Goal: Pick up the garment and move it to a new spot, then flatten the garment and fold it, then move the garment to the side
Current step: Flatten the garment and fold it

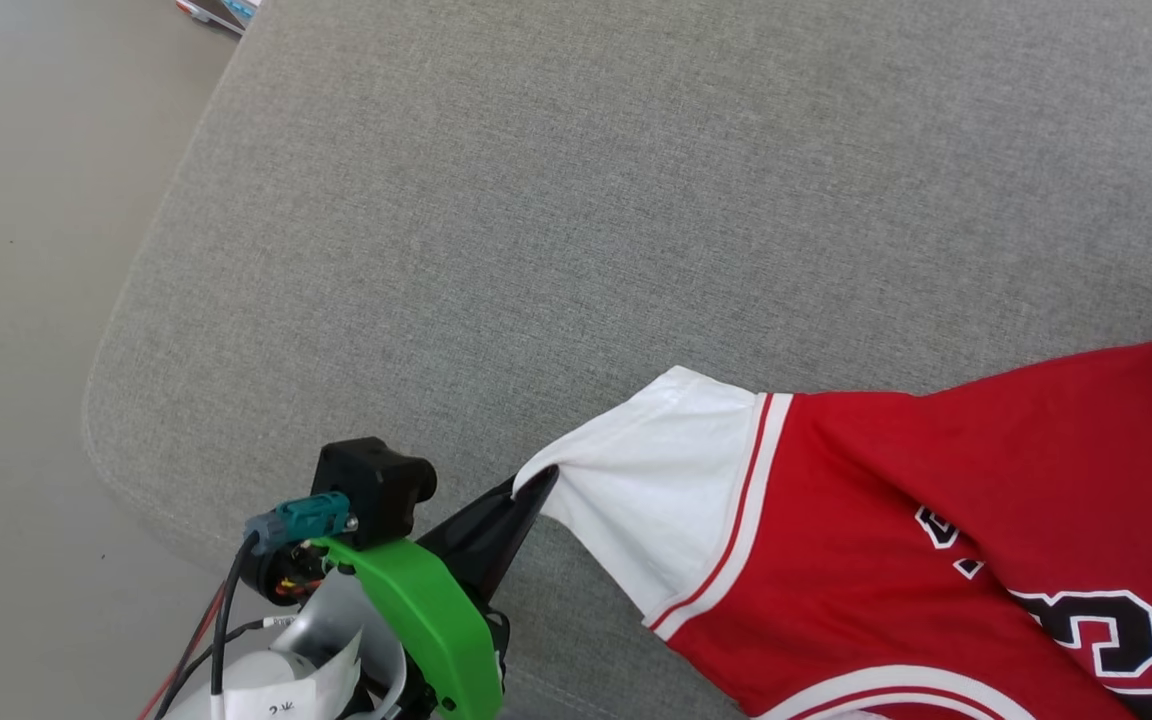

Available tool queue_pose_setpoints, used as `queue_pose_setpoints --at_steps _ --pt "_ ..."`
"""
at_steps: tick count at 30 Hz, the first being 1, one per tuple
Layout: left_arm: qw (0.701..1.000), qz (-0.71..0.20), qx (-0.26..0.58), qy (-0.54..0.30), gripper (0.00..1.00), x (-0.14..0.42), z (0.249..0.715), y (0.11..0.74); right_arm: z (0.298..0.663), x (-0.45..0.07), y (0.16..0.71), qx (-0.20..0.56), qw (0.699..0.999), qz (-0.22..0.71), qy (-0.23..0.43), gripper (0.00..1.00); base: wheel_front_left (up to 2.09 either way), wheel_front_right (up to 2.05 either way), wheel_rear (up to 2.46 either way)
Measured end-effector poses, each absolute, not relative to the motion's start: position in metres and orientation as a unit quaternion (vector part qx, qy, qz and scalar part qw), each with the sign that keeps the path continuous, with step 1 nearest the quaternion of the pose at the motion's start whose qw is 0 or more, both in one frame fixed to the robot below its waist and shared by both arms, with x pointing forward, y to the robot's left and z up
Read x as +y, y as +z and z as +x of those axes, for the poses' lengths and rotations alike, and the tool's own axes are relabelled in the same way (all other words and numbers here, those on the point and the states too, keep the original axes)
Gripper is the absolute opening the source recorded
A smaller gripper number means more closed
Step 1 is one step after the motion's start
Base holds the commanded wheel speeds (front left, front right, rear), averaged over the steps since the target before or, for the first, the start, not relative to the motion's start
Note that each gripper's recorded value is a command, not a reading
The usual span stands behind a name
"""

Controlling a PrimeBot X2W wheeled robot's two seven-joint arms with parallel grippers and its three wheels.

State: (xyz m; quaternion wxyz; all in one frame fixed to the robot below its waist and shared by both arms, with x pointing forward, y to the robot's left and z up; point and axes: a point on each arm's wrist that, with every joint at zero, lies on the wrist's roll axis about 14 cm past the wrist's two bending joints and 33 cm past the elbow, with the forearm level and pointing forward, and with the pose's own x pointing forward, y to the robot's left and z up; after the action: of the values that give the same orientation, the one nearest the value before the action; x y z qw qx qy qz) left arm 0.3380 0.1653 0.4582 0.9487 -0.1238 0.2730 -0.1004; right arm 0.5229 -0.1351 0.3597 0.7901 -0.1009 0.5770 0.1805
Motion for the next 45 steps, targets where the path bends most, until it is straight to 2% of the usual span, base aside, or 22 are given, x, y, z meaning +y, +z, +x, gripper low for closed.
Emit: queue_pose_setpoints --at_steps 5,12,18,26,36,45 --pt "0.951 -0.123 0.266 -0.101 0.00 0.167 0.338 0.462 0.523 -0.131 0.364 0.560 0.804 -0.085 0.182 0.00 0.00 0.00 0.00" --pt "0.960 -0.113 0.238 -0.098 0.00 0.174 0.339 0.478 0.528 -0.126 0.390 0.502 0.843 -0.051 0.184 0.00 0.00 0.00 0.00" --pt "0.975 -0.093 0.189 -0.071 0.00 0.195 0.344 0.504 0.539 -0.131 0.440 0.401 0.897 -0.037 0.179 0.00 0.00 0.00 0.00" --pt "0.987 -0.064 0.123 -0.081 0.00 0.199 0.348 0.550 0.533 -0.148 0.516 0.289 0.940 -0.029 0.176 0.00 0.00 0.00 0.00" --pt "0.996 -0.005 -0.032 -0.088 0.00 0.199 0.372 0.650 0.508 -0.175 0.624 0.138 0.977 -0.046 0.159 0.00 0.00 0.00 0.00" --pt "0.979 0.014 -0.182 -0.096 0.00 0.184 0.373 0.737 0.470 -0.199 0.697 0.023 0.990 -0.045 0.134 0.00 0.00 0.00 0.00"
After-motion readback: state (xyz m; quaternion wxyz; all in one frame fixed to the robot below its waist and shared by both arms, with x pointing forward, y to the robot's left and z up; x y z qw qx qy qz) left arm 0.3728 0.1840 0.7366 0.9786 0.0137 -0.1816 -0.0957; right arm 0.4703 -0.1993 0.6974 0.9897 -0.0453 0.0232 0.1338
